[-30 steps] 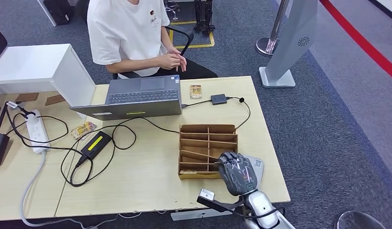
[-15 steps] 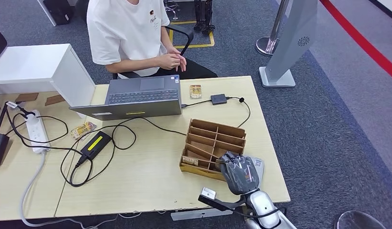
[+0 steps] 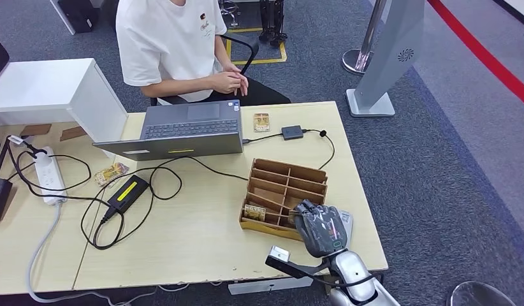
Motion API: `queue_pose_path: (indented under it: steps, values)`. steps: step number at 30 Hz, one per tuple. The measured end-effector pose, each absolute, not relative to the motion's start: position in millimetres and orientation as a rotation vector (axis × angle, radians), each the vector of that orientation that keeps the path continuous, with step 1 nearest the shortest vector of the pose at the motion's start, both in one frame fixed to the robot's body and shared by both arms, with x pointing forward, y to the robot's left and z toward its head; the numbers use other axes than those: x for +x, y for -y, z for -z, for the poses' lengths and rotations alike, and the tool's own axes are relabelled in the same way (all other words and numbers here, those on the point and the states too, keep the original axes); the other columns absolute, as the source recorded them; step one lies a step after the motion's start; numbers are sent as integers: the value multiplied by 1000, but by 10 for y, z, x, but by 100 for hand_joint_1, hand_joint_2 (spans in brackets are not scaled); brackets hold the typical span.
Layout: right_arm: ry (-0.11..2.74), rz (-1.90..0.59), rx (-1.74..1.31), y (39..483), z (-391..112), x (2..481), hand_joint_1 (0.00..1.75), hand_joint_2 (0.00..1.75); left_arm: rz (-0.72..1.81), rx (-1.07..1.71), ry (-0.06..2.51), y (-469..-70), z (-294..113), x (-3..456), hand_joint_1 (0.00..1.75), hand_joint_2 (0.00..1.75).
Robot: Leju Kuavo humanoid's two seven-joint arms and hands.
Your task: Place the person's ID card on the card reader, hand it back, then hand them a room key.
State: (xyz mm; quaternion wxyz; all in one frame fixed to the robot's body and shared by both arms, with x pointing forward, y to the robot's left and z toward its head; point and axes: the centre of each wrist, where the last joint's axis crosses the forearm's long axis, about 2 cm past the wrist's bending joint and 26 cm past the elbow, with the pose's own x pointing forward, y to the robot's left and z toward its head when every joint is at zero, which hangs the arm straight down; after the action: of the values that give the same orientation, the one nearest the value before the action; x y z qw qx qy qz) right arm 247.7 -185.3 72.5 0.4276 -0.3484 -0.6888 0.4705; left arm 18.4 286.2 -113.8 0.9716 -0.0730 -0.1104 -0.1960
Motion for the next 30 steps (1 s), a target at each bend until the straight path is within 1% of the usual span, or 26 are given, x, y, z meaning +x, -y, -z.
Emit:
queue_pose_path:
  steps: [8, 27, 30]
  values:
    - [1765, -1161, -891, 1880, -920, 2637, 175, 175, 399, -149, 214, -2870, 1138, 184, 0, 175]
    - [1907, -1126, -998, 1944, -1743, 3279, 175, 175, 407, -150, 215, -2873, 1138, 189, 0, 175]
    - [1939, -1116, -1058, 1915, -1927, 3458, 175, 175, 423, -153, 217, -2876, 1137, 207, 0, 175]
